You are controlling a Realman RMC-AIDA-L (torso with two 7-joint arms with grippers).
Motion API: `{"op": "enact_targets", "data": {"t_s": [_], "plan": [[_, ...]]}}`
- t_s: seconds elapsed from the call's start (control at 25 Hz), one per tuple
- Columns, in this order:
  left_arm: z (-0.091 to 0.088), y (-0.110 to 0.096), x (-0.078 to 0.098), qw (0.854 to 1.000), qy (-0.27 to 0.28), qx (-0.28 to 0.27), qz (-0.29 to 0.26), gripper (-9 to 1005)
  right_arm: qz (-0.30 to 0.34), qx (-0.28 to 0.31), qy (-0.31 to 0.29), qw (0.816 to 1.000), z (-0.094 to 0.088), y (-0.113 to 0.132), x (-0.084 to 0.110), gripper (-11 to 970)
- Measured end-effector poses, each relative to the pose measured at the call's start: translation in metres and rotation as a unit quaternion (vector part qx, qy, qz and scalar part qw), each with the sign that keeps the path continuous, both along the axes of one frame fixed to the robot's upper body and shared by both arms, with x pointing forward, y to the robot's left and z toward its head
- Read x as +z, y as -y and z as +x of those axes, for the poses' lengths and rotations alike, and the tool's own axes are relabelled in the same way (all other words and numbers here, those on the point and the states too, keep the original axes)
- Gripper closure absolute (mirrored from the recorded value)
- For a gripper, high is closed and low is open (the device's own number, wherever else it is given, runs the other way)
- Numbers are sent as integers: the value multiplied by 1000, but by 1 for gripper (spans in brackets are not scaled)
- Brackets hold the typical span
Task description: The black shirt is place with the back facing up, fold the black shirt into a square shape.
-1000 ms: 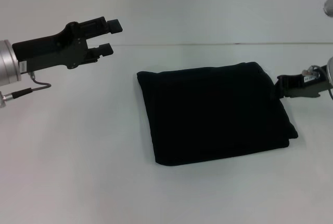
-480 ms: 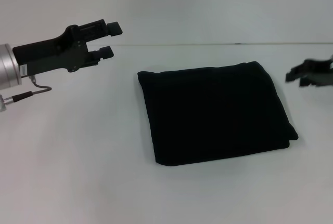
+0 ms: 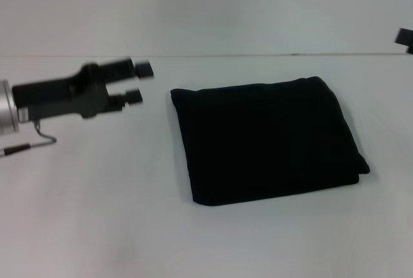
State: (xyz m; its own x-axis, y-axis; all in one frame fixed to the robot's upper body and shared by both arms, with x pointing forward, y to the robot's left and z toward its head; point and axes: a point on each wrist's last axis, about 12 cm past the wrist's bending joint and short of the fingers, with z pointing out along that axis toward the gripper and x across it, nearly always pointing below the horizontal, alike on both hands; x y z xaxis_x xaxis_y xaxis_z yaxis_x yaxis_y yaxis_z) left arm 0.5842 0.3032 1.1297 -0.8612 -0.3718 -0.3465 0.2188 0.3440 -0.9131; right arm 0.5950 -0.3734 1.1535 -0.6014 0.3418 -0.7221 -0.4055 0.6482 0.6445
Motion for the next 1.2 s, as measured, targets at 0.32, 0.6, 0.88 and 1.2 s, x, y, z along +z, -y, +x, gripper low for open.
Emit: {"op": "enact_targets", "data": {"t_s": [0.32,0.6,0.88,1.2], "plan": [[-18,19,-28,996,-71,-43,25,204,38,-44,181,982,-63,3,-34,161],[-33,27,-58,986,-162,-17,31,290,51,-49,189,979,-68,-2,-41,78],[-39,31,-73,978,-207,-2,27,428,54,-51,193,978,-62,-2,-38,77],[-40,47,-89,971,-236,18,36,490,64,-58,199,976,-61,-2,-36,78]]}}
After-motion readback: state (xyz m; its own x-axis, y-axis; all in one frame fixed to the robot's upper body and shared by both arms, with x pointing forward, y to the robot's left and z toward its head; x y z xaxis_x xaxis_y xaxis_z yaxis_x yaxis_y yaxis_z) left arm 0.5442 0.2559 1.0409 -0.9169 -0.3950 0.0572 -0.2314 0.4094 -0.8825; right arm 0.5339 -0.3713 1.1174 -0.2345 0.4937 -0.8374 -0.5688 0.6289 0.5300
